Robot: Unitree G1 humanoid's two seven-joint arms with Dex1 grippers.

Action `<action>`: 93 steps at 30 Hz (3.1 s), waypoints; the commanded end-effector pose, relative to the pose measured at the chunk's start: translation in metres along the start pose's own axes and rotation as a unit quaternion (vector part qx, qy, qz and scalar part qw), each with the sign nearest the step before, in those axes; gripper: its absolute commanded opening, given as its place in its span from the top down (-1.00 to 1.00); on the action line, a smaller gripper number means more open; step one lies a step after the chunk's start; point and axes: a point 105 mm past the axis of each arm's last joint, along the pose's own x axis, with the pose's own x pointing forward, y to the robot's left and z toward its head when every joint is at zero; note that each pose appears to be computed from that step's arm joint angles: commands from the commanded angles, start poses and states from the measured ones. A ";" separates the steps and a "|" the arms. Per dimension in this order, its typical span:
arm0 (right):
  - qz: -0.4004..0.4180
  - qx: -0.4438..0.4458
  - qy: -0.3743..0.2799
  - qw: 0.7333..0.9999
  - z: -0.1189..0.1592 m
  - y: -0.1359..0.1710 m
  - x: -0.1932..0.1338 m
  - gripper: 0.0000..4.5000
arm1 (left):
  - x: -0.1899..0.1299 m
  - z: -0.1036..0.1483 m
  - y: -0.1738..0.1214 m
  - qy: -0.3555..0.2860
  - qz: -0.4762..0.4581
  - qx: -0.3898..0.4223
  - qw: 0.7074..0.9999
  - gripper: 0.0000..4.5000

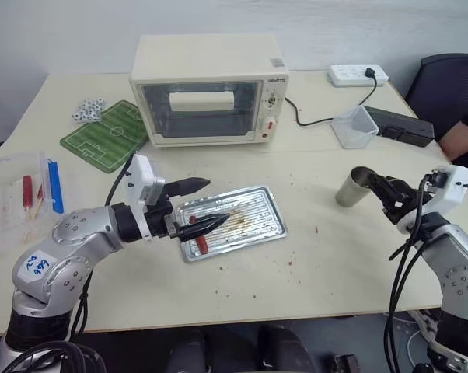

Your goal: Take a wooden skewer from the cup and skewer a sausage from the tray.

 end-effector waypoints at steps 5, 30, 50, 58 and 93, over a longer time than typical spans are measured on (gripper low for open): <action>0.005 0.000 -0.040 0.999 0.016 0.002 0.002 0.29 | 0.004 0.009 0.001 -0.015 0.000 0.021 1.000 -1.00; 0.165 -0.096 -0.009 0.982 0.129 0.076 -0.009 0.99 | 0.025 0.016 -0.004 -0.041 -0.039 0.033 0.998 -1.00; 0.446 0.202 0.180 0.853 0.085 0.197 0.010 0.99 | 0.035 0.040 -0.007 -0.100 -0.012 0.082 0.992 -1.00; 0.456 0.232 0.171 0.842 0.084 0.204 0.014 0.99 | 0.050 0.050 -0.020 -0.140 -0.016 0.092 0.986 -1.00; 0.454 0.257 0.147 0.841 0.093 0.202 0.016 1.00 | 0.044 0.044 -0.006 -0.147 0.018 0.079 0.986 0.49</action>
